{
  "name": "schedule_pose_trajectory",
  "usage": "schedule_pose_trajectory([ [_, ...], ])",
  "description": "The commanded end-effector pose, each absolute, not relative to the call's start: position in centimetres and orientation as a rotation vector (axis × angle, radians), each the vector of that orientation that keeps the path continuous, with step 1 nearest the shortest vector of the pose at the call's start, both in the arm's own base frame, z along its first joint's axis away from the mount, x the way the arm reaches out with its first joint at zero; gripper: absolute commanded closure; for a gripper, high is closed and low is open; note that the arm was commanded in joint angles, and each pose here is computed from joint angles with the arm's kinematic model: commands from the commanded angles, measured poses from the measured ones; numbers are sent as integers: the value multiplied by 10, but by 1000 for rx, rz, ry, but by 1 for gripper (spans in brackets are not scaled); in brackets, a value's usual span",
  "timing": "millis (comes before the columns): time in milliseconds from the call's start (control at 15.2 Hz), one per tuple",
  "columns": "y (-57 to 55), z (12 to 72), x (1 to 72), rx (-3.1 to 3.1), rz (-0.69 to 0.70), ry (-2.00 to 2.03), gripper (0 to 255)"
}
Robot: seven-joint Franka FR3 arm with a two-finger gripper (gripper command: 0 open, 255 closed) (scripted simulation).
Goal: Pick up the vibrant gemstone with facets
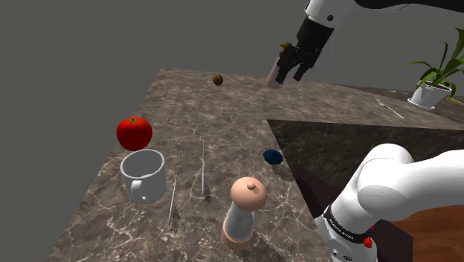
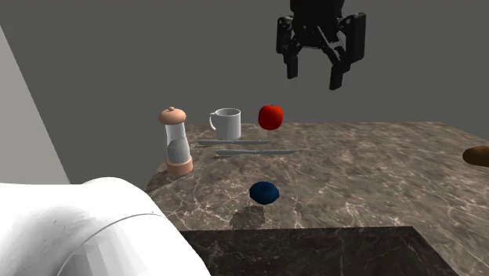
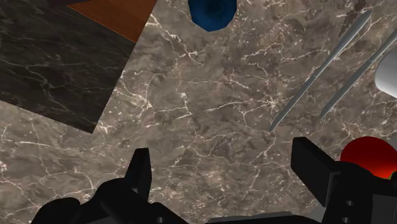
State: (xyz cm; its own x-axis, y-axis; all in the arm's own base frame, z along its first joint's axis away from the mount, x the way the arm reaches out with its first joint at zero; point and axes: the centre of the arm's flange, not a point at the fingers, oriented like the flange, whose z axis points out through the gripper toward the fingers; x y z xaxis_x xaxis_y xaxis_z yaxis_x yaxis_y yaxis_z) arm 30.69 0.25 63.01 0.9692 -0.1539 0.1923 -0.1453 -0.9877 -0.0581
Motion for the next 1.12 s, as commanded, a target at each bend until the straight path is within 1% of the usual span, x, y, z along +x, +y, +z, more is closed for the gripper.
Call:
schedule_pose_trajectory([
  [0, 2, 630, 307, -3074, -305, 234, 0],
  [1056, 54, 437, 276, -3115, -20, 313, 0],
])
